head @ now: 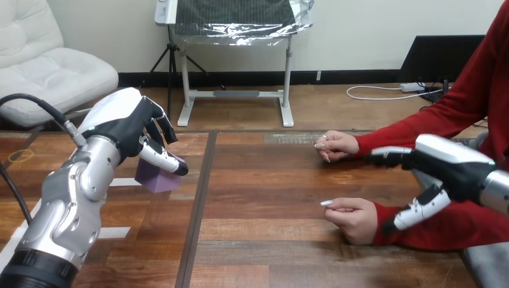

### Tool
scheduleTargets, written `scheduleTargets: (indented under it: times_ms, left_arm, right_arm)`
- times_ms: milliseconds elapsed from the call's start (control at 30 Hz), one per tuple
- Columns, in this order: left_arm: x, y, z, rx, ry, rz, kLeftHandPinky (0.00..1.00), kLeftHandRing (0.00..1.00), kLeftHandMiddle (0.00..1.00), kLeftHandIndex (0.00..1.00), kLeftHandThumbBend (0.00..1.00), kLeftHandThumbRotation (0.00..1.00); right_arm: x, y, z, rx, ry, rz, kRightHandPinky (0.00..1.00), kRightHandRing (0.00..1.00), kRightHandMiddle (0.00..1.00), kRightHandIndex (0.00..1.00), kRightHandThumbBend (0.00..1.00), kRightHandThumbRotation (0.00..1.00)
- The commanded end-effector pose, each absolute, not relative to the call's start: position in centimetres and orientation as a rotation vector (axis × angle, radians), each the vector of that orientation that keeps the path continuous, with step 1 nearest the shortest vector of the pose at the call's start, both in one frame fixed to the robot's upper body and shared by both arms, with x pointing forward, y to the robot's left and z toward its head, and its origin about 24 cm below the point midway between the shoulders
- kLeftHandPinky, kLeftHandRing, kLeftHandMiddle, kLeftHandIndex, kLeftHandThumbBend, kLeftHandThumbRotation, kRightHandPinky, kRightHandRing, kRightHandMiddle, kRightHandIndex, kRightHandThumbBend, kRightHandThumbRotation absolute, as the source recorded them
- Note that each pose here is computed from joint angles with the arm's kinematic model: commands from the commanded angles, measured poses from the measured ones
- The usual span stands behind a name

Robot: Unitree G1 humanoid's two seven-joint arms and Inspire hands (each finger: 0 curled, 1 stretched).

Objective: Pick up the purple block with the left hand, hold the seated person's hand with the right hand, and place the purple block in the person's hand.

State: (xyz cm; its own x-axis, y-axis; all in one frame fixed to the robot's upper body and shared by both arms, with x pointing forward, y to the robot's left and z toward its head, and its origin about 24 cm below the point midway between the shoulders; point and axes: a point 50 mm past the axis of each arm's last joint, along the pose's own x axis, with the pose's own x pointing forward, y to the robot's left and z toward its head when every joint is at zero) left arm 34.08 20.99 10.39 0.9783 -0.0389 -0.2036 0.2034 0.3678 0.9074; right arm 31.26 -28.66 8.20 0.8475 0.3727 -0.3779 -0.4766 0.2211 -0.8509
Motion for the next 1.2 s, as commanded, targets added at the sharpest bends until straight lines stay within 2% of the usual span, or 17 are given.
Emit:
scheduleTargets:
  times_ms: [0, 267, 600, 1167]
  left_arm:
    - [34.4, 21.0, 13.1, 1.183, 0.066, -0.1, 0.29, 0.36, 0.42, 0.43, 0.83, 0.0]
    - [34.4, 21.0, 13.2, 1.176, 0.069, -0.099, 0.3, 0.36, 0.42, 0.44, 0.82, 0.0]
    - [34.5, 21.0, 13.4, 1.17, 0.072, -0.1, 0.3, 0.36, 0.42, 0.44, 0.82, 0.0]
    - [34.5, 21.0, 13.7, 1.164, 0.061, -0.098, 0.3, 0.37, 0.43, 0.44, 0.83, 0.0]
  right_arm:
    - [32.8, -28.8, 11.4, -1.284, 0.057, 0.559, 0.88, 0.88, 0.88, 0.89, 1.0, 0.33]
    - [32.7, -28.9, 10.9, -1.297, 0.084, 0.582, 0.91, 0.88, 0.88, 0.89, 1.0, 0.36]
    - [32.4, -28.7, 9.2, -1.312, 0.136, 0.605, 0.89, 0.86, 0.86, 0.86, 1.0, 0.39]
    - [32.3, -28.1, 6.5, -1.426, 0.179, 0.588, 0.79, 0.84, 0.84, 0.83, 1.0, 0.29]
